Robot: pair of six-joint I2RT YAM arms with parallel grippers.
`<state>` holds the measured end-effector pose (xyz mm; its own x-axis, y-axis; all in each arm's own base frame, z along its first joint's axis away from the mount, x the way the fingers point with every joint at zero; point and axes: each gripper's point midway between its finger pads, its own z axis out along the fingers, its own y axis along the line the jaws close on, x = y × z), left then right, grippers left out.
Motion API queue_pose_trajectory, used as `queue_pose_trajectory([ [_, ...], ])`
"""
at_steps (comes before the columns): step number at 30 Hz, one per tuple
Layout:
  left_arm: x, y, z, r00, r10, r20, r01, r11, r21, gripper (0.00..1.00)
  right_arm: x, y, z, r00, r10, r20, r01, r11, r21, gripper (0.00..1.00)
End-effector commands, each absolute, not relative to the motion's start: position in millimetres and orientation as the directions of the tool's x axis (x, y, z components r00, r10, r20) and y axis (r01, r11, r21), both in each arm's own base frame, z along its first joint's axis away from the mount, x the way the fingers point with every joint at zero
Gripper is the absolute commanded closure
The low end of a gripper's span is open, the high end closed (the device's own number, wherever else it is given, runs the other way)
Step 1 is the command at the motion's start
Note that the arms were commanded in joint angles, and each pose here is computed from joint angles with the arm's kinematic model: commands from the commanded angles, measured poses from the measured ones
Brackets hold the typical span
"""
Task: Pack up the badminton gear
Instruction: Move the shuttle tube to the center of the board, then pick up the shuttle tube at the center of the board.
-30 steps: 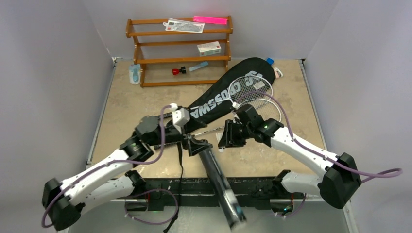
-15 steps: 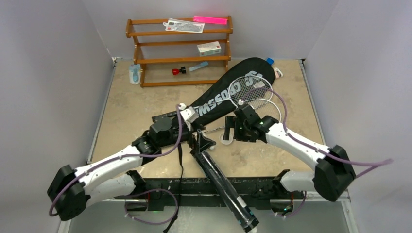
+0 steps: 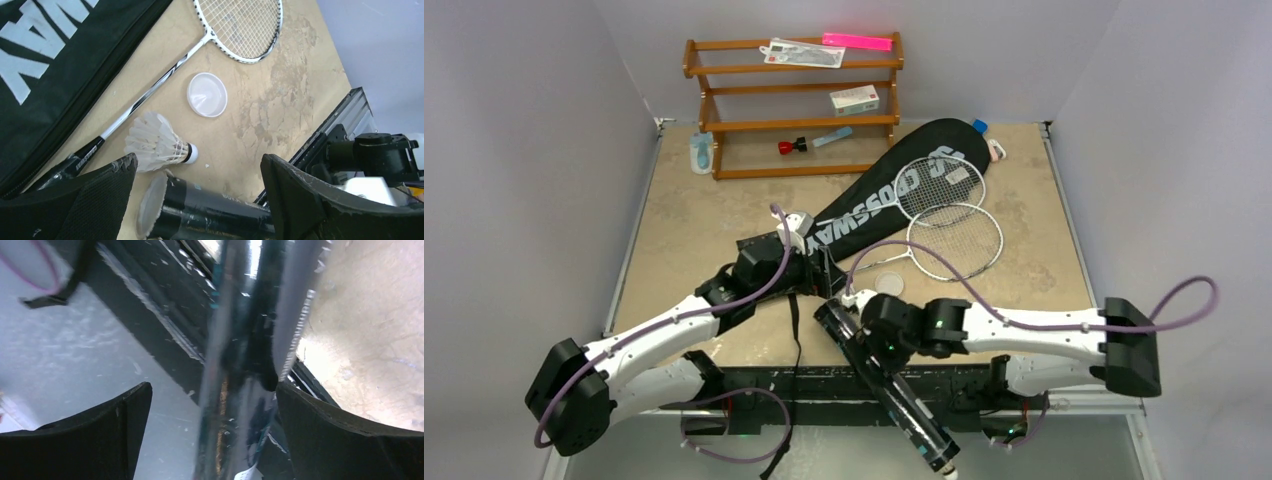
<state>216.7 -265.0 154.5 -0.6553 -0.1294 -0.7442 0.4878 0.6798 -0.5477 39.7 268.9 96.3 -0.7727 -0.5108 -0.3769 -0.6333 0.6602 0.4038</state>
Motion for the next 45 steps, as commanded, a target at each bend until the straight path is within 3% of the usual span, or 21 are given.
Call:
queue_pose_trajectory([
  [1,219.6,-259.0,161.6,-0.671,-0.202,-0.713,0.435,0.672,-0.600,0.09,34.6,245.1,60.1,-0.800,-0.529,-0.283,-0.592,0.773,0.228,0.10],
  [7,236.2,-220.4,179.3,-0.654,-0.316,-0.687,0.357,0.673,-0.648,0.09,58.3,260.1,53.9,-0.735,-0.575,-0.359,-0.650,0.748,0.132,0.34],
  [17,259.1,-152.0,190.2,-0.615,-0.393,-0.684,0.176,0.777,-0.605,0.09,132.1,351.5,85.1,-0.476,-0.652,-0.591,-0.816,0.578,0.020,0.42],
  [23,269.7,-111.4,200.9,-0.558,-0.440,-0.703,0.015,0.842,-0.539,0.08,178.1,404.0,88.5,-0.398,-0.611,-0.685,-0.841,0.540,0.007,0.39],
  [26,270.1,-109.4,201.6,-0.558,-0.440,-0.703,0.006,0.846,-0.534,0.08,185.5,412.2,97.2,-0.398,-0.599,-0.695,-0.841,0.540,0.017,0.16],
  [32,266.4,-116.4,197.2,-0.585,-0.432,-0.686,0.030,0.834,-0.551,0.08,171.9,381.5,129.1,-0.468,-0.508,-0.723,-0.816,0.562,0.133,0.07],
  [35,263.1,-129.1,196.7,-0.616,-0.398,-0.680,0.101,0.816,-0.569,0.07,158.7,351.9,129.0,-0.496,-0.506,-0.706,-0.799,0.583,0.144,0.01],
  [39,246.7,-164.8,208.4,-0.644,-0.268,-0.717,0.363,0.718,-0.594,0.14,135.7,314.2,118.6,-0.563,-0.487,-0.668,-0.764,0.615,0.196,0.01],
  [45,246.5,-171.6,226.9,-0.607,-0.222,-0.763,0.436,0.710,-0.553,0.14,102.2,282.4,93.8,-0.624,-0.493,-0.606,-0.748,0.602,0.280,0.01],
])
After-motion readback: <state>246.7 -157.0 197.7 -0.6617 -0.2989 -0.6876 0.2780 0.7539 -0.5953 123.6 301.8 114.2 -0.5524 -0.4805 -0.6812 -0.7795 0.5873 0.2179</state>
